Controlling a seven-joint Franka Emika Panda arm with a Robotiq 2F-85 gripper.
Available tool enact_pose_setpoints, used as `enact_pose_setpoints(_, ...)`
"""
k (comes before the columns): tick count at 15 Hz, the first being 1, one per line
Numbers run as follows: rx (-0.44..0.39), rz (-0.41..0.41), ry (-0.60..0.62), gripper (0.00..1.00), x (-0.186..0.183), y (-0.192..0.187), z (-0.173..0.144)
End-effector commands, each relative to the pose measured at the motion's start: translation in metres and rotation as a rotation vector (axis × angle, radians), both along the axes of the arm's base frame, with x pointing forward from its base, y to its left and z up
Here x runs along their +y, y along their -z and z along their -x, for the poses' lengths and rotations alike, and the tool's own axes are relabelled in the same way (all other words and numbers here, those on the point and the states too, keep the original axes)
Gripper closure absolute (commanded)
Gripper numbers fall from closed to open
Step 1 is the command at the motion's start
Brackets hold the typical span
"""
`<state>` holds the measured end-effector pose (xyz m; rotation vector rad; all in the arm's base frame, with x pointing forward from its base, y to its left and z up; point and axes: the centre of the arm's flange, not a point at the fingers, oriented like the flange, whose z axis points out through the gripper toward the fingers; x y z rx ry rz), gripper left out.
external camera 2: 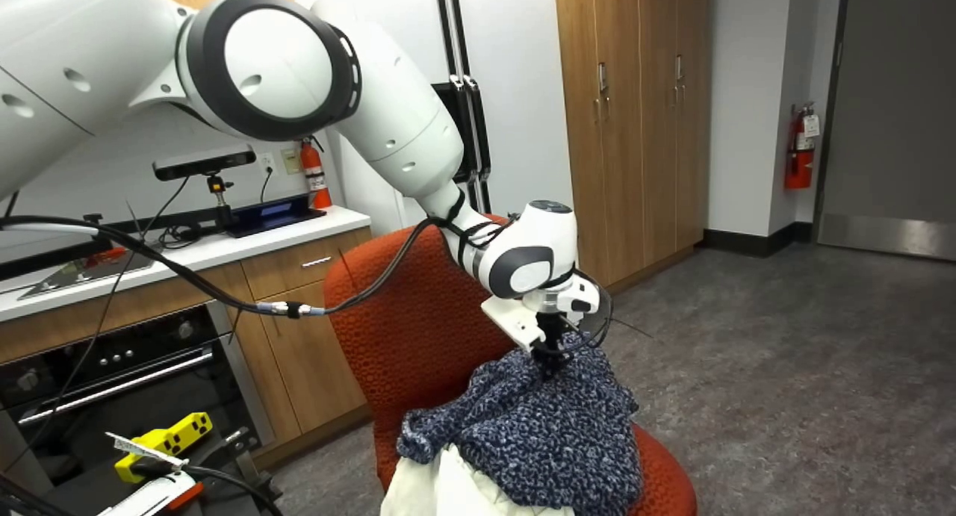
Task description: Put the cloth on the back rest
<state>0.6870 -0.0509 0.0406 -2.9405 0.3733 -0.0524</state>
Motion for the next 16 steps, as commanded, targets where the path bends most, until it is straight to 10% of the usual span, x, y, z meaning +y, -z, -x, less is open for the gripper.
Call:
enact_pose_setpoints(1, -0.012, 0.051, -0.043, 1.0, 0.02, -0.05, 0.016)
enact_pose_setpoints(16, -0.414, 0.235, -0.263, 0.99, 0.096, -0.346, 0.064)
